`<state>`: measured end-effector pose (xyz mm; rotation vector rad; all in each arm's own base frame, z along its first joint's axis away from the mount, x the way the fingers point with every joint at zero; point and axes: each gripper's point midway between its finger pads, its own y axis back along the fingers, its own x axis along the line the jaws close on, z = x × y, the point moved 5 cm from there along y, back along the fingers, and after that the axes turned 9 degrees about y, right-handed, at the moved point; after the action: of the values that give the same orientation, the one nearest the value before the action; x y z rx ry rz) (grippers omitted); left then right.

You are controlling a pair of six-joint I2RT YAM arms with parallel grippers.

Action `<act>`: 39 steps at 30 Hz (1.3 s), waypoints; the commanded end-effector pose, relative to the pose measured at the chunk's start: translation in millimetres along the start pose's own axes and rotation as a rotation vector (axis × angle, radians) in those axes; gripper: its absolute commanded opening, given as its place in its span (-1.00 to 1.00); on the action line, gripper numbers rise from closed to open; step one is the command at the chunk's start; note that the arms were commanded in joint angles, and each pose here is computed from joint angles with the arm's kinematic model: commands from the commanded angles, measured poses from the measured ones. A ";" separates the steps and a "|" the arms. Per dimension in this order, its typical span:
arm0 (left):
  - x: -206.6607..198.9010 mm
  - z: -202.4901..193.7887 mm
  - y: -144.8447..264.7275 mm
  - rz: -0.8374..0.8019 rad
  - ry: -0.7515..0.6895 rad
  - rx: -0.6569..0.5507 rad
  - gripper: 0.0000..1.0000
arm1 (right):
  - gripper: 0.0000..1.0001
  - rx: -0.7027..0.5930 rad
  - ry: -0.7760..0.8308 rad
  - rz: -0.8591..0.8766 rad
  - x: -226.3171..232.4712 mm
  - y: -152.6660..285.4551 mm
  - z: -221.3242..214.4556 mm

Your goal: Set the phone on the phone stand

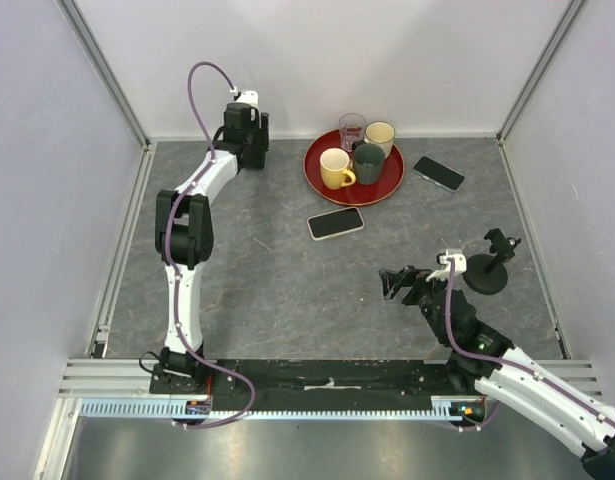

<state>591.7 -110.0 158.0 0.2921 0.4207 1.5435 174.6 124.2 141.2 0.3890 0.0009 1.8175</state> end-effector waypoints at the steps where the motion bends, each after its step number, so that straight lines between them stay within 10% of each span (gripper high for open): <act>1: -6.8 31.4 1.9 -0.079 -0.052 -0.028 -0.95 | 0.96 -0.035 -0.005 0.050 2.3 3.9 2.4; 20: 14.9 -6.8 7.5 0.109 0.129 0.160 -0.95 | 0.96 -0.019 0.000 0.047 3.2 1.7 0.1; 22: 12.8 -6.5 7.8 0.099 0.144 0.162 -0.59 | 0.96 -0.020 -0.003 0.052 3.7 2.3 0.5; 23: 13.3 -7.8 9.7 0.104 0.145 0.175 0.09 | 0.96 -0.016 -0.003 0.058 4.2 3.0 -0.5; 26: 14.5 8.5 25.8 0.142 0.208 0.151 0.87 | 0.96 -0.020 -0.009 0.073 5.4 4.6 0.1; 36: 33.5 56.7 152.0 0.211 0.358 0.031 0.94 | 0.96 -0.032 -0.027 0.079 3.7 8.3 0.2; 39: -2.0 31.4 174.8 -0.158 0.373 0.030 0.88 | 0.96 -0.037 -0.029 0.067 2.2 7.9 0.8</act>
<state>488.0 -77.9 227.8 0.2260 0.7369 1.7280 166.3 125.5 145.2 0.3864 -0.0549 1.8900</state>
